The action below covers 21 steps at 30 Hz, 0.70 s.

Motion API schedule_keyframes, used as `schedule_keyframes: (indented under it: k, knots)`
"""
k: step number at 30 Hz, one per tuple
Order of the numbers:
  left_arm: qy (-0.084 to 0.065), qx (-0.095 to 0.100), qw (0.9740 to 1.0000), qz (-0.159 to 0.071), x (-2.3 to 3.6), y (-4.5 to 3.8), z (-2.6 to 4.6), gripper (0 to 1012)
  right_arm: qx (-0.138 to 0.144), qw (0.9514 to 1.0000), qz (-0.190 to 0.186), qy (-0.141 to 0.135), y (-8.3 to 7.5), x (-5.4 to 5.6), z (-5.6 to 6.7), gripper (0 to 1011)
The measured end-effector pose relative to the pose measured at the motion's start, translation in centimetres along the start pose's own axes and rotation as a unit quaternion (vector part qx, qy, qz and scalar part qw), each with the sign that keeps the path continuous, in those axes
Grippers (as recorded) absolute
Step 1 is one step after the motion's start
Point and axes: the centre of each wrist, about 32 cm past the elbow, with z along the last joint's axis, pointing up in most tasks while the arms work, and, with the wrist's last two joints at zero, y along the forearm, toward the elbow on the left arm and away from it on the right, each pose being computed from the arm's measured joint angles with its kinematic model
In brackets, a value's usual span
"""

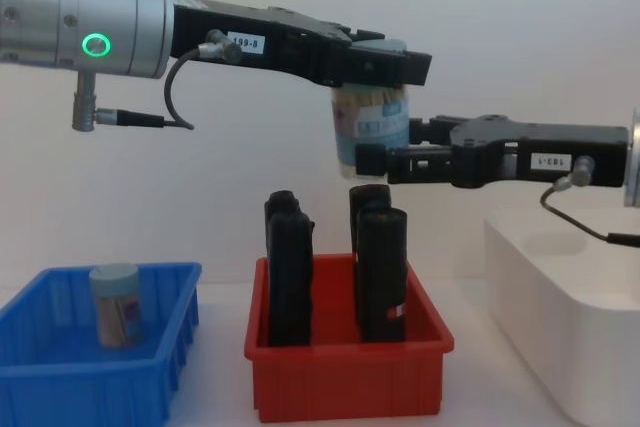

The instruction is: Pick the cotton swabs from the blue box and place them into the white box.

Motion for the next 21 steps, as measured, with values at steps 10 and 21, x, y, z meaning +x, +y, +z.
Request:
schedule_keyframes:
  k: [10,21]
  knots:
    - [0.000,0.000,1.0000,0.000,0.00,0.00,0.00,673,0.003,0.9999,0.016,-0.001,0.56,0.47,0.20,802]
    - [0.000,0.000,1.0000,0.001,0.01,0.01,0.01,712,0.004,0.9997,0.024,-0.002,0.88,0.66,0.38,648]
